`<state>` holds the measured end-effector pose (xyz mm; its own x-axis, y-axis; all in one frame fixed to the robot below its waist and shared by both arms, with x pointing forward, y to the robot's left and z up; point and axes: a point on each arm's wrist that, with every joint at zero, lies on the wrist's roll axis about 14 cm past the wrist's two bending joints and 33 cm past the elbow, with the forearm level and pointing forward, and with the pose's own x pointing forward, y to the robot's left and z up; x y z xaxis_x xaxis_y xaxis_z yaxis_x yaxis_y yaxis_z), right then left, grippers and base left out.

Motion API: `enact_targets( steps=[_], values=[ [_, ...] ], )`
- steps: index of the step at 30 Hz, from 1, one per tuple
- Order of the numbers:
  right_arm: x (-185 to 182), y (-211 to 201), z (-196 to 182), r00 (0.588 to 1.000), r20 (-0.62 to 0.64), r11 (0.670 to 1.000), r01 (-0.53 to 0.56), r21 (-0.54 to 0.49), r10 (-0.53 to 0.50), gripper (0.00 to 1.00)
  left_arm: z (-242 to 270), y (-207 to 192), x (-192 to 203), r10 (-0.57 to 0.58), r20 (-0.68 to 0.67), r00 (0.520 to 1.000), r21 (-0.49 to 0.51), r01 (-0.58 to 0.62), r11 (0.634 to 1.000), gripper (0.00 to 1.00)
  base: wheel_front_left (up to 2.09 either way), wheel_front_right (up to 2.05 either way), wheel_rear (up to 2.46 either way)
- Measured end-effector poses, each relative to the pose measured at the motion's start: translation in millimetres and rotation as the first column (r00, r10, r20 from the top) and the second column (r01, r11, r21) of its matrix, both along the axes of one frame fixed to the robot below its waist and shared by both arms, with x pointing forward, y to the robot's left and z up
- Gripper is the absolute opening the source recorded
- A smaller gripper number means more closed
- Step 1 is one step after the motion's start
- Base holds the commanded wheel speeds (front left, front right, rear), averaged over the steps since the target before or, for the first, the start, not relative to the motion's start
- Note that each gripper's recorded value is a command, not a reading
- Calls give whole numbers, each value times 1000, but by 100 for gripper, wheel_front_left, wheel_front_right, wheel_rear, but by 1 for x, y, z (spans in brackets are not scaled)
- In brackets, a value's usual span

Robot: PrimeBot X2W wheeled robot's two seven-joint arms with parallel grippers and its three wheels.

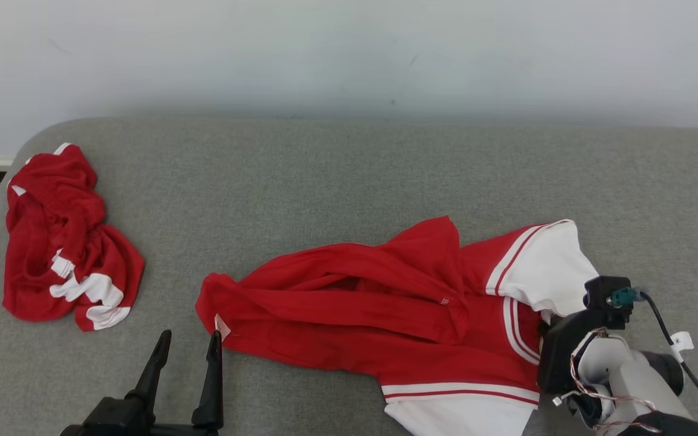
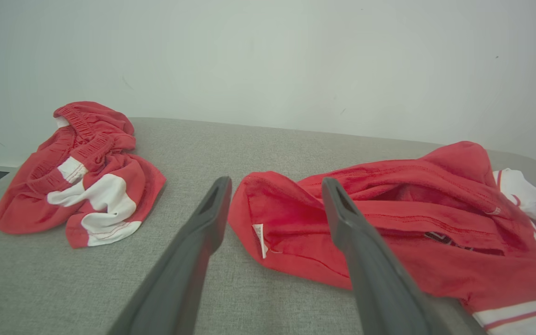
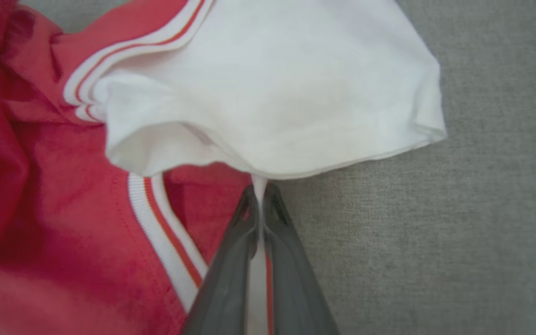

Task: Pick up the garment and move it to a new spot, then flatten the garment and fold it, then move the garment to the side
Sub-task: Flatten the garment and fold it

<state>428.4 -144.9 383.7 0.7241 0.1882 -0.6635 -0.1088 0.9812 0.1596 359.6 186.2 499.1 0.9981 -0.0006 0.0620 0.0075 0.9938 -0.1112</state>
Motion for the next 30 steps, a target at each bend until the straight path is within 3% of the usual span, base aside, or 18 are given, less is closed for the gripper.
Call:
enact_targets(
  steps=[7,16,22,27,28,29,30],
  values=[
    [40,-13,18,996,85,999,15,-49,-11,0,1,6,8,16,2,1000,7,-16,1000,100,0,0,0],
    [123,-35,68,971,237,989,42,-141,-7,0,5,10,29,18,23,1000,18,-19,1000,100,0,0,0],
    [158,-34,69,962,270,976,19,-215,41,0,2,12,40,23,16,1000,23,-23,999,100,0,0,0],
    [177,-16,67,950,306,980,-3,-200,66,0,0,21,38,51,8,999,36,-51,998,100,0,0,0],
    [179,-13,66,948,311,981,-7,-193,68,36,0,23,37,58,6,998,38,-58,998,100,0,0,0],
    [180,-10,63,948,310,981,-12,-192,73,99,-1,25,37,63,3,998,41,-63,997,100,0,0,0],
    [181,-6,60,949,306,981,-19,-191,78,100,-2,26,37,67,1,998,42,-67,997,100,0,0,0]
  ],
)
